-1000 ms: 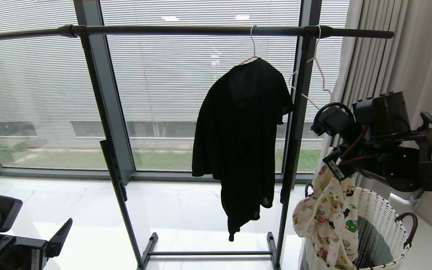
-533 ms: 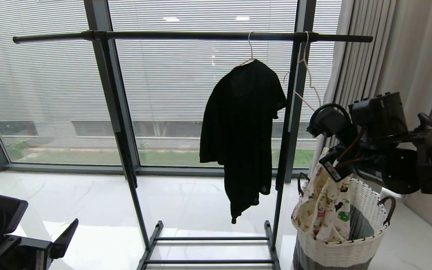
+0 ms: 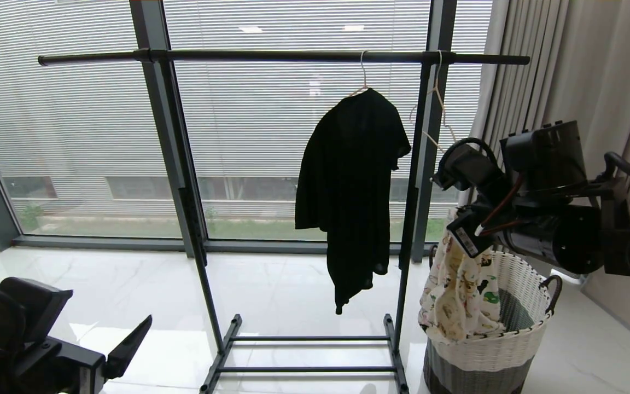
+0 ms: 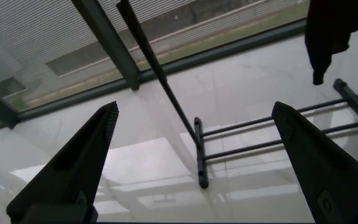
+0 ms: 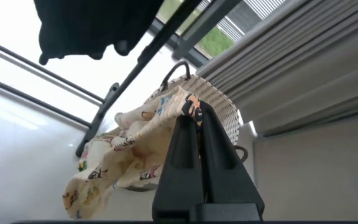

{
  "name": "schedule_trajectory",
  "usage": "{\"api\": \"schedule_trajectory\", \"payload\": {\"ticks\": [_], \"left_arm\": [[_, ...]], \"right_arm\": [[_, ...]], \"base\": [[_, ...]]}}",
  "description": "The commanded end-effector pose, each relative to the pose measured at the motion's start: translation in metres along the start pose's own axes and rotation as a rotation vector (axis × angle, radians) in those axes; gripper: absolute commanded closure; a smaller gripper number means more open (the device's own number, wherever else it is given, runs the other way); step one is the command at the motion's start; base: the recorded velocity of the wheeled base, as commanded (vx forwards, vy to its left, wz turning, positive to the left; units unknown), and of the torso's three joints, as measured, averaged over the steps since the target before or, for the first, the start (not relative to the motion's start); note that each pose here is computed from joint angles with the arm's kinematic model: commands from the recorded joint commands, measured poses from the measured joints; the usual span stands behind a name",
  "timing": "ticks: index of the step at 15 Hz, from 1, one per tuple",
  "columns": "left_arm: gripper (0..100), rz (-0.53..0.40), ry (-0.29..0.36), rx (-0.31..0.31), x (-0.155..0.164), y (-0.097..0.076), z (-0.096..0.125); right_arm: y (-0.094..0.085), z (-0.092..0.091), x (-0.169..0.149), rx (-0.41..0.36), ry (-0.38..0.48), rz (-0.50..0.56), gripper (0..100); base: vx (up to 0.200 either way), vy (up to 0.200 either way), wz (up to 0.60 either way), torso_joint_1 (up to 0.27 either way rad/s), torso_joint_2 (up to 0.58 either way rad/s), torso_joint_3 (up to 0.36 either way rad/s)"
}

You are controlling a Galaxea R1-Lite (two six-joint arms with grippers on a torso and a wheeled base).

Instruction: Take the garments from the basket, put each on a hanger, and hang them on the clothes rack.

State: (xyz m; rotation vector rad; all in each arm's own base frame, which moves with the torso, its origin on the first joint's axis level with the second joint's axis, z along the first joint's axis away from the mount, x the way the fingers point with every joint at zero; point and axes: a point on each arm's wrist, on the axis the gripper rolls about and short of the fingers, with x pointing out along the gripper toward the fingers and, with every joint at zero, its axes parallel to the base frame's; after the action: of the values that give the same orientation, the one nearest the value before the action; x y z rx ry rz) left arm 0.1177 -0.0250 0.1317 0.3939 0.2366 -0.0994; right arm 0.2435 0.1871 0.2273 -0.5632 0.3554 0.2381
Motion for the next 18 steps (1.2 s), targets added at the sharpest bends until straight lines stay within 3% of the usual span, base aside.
{"api": "schedule_trajectory", "payload": {"ticks": [1, 2, 4, 6, 10, 12, 13, 16, 18], "left_arm": [[0, -0.123, -0.095, -0.048, 0.018, -0.014, 0.036], [0, -0.18, -0.12, -0.064, 0.024, -0.023, 0.048], [0, -0.319, -0.101, -0.063, 0.033, -0.044, 0.051], [0, -0.515, -0.124, -0.106, 0.033, -0.07, 0.062], [0, -0.731, -0.087, -0.207, 0.046, -0.121, 0.085], [0, -0.751, -0.043, -0.251, 0.069, -0.139, 0.092], [0, -0.709, -0.014, -0.27, 0.087, -0.142, 0.09], [0, -0.587, 0.029, -0.355, 0.115, -0.12, 0.083], [0, -0.579, 0.054, -0.369, 0.115, -0.11, 0.074]], "right_arm": [[0.011, 0.016, 0.008, 0.001, -0.044, 0.051, 100], [0.016, 0.025, 0.013, 0.005, -0.069, 0.076, 100], [0.025, 0.043, 0.027, 0.016, -0.104, 0.085, 100], [0.035, 0.064, 0.03, 0.028, -0.16, 0.1, 100], [0.055, 0.076, 0.013, 0.017, -0.211, 0.155, 100], [0.061, 0.077, 0.009, 0.011, -0.22, 0.171, 100], [0.062, 0.078, 0.007, 0.01, -0.225, 0.174, 100], [0.065, 0.081, 0.0, 0.008, -0.24, 0.186, 100], [0.071, 0.083, -0.005, 0.001, -0.253, 0.206, 100]], "base": [[0.0, 0.0, 0.0, 0.0, 0.0, 0.0], [0.0, 0.0, 0.0, 0.0, 0.0, 0.0], [0.0, 0.0, 0.0, 0.0, 0.0, 0.0], [0.0, 0.0, 0.0, 0.0, 0.0, 0.0], [0.0, 0.0, 0.0, 0.0, 0.0, 0.0], [0.0, 0.0, 0.0, 0.0, 0.0, 0.0], [0.0, 0.0, 0.0, 0.0, 0.0, 0.0], [0.0, 0.0, 0.0, 0.0, 0.0, 0.0], [0.0, 0.0, 0.0, 0.0, 0.0, 0.0]]}}
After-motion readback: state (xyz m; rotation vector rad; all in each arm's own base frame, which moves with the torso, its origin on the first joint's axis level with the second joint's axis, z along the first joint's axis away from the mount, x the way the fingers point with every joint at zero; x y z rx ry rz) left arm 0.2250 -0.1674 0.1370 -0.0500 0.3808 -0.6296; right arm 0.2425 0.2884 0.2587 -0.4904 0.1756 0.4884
